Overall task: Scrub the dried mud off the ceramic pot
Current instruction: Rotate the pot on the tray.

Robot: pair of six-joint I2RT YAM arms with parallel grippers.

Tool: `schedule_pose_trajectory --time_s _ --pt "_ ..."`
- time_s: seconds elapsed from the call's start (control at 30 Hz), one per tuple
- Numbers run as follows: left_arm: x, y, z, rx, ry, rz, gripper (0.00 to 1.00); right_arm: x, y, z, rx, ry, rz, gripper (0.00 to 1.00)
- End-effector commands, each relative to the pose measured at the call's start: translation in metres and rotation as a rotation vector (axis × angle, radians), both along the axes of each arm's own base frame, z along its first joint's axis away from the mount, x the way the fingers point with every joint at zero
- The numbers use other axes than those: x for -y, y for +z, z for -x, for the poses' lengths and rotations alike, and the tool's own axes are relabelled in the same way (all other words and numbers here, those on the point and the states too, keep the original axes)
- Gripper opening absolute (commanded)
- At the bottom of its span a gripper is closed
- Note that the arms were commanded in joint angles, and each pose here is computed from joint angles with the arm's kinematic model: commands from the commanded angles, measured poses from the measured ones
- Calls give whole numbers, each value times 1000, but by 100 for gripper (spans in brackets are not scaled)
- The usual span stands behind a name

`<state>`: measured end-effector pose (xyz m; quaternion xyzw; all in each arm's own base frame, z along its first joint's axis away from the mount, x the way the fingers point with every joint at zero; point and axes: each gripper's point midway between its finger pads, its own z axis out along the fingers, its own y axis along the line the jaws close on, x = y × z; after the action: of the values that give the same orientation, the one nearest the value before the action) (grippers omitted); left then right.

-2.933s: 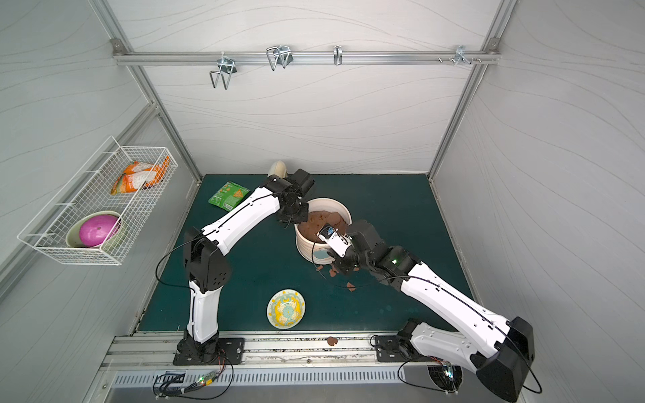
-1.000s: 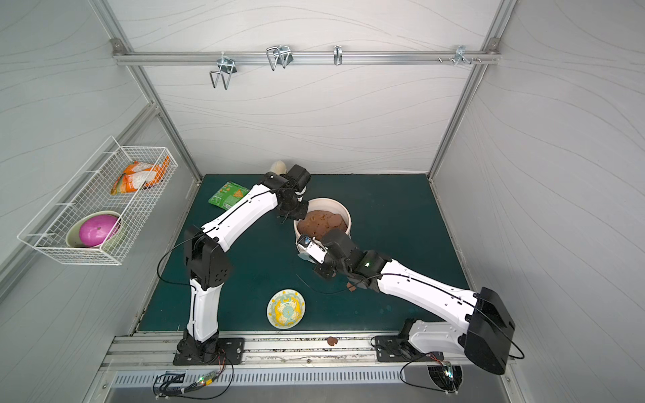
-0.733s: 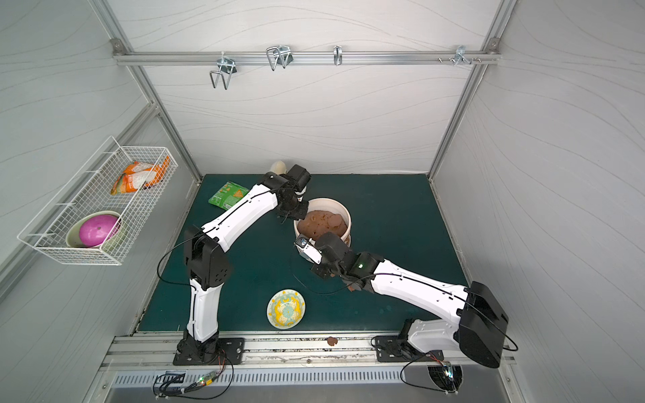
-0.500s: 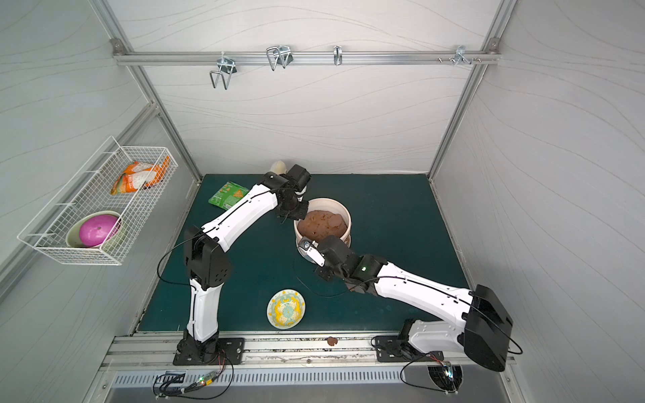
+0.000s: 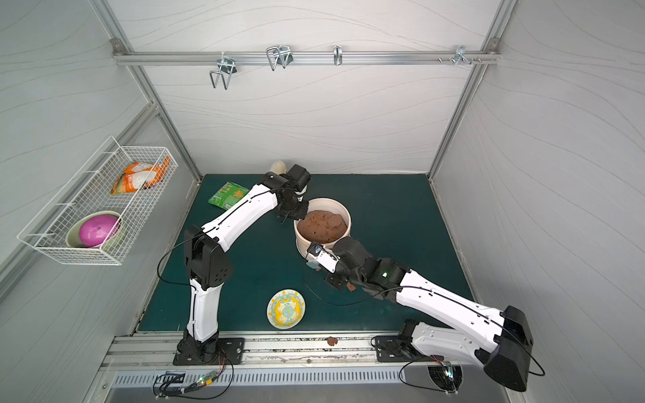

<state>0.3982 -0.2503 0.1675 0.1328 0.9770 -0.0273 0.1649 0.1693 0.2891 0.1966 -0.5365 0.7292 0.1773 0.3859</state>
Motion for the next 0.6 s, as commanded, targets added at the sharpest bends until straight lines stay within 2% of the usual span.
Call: schedule_pose_trajectory --time_s 0.0,0.13,0.27,0.47,0.57 --pt "7 1 8 -35 -89 7 0 -28 15 -13 30 33 -49 0" --pt "8 0 8 -38 -100 9 0 -41 6 -36 84 -7 3 0" --pt "5 -1 7 -30 -119 -18 0 -39 -1 -42 85 -20 31 0" --pt "-2 0 1 4 -184 -69 0 -22 -6 -26 -51 32 6 0" --pt "0 0 0 14 -230 -73 0 -5 -6 -28 -83 10 2 0"
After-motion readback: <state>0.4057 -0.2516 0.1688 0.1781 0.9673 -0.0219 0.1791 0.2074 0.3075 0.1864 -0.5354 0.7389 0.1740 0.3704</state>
